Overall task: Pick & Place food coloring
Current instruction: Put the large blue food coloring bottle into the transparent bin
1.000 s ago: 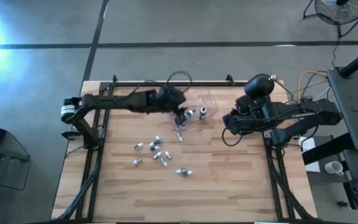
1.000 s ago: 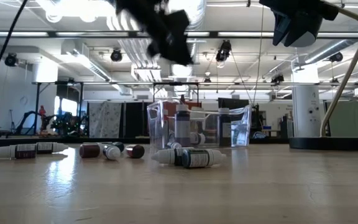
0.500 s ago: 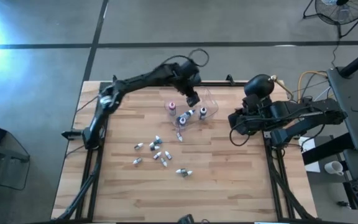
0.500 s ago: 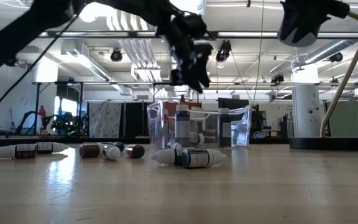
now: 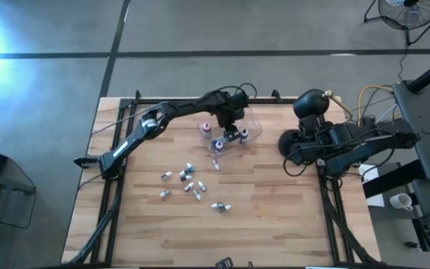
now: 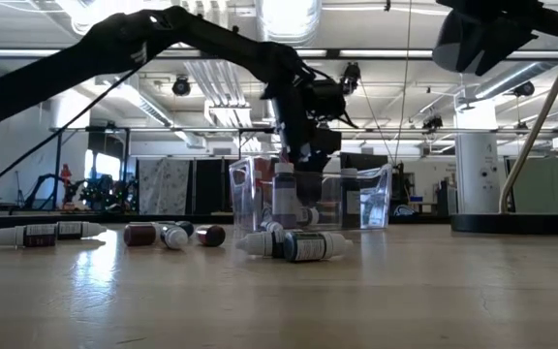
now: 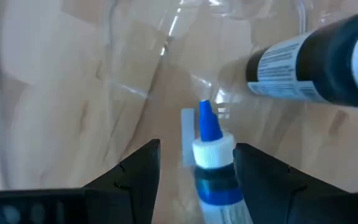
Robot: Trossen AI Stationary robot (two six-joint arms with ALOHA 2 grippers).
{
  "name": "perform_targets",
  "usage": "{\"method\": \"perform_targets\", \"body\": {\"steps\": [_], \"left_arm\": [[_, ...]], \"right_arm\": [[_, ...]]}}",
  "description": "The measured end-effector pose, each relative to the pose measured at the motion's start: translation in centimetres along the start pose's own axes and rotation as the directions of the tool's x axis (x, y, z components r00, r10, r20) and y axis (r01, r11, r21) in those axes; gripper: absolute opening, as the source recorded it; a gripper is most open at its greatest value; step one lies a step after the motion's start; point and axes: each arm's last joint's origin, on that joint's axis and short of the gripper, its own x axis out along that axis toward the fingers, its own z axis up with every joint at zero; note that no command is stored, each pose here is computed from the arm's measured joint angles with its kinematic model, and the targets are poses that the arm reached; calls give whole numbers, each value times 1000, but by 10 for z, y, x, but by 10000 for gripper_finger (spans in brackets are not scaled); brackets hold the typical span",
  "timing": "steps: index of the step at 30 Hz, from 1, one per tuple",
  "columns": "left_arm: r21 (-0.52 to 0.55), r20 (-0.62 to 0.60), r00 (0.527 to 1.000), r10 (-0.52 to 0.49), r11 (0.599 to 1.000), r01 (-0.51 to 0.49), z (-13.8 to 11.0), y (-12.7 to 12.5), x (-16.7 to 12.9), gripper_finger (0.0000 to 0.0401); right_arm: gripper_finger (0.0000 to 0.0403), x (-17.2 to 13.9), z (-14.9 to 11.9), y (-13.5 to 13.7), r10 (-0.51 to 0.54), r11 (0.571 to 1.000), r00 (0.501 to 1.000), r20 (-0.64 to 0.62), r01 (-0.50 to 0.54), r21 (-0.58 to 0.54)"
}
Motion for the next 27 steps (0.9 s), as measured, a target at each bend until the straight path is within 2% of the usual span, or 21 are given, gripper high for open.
{"method": "perform_targets", "body": {"steps": [7, 12, 19, 27], "left_arm": [[-45, -50, 999, 15, 999, -17, -3, -1, 26, 178], [-42, -44, 999, 7, 999, -8, -3, -2, 24, 178], [-119, -95, 995, 11, 993, -23, -8, -2, 23, 178], [-138, -96, 995, 36, 989, -49, -7, -3, 14, 178]], "right_arm": [[176, 7, -8, -7, -13, 1000, 1000, -23, 13, 25], [176, 12, -15, -13, -21, 999, 999, -44, 23, 36], [176, 11, -16, -18, -12, 999, 999, -46, 14, 52], [176, 11, -14, -20, -11, 999, 1000, -19, 12, 51]]}}
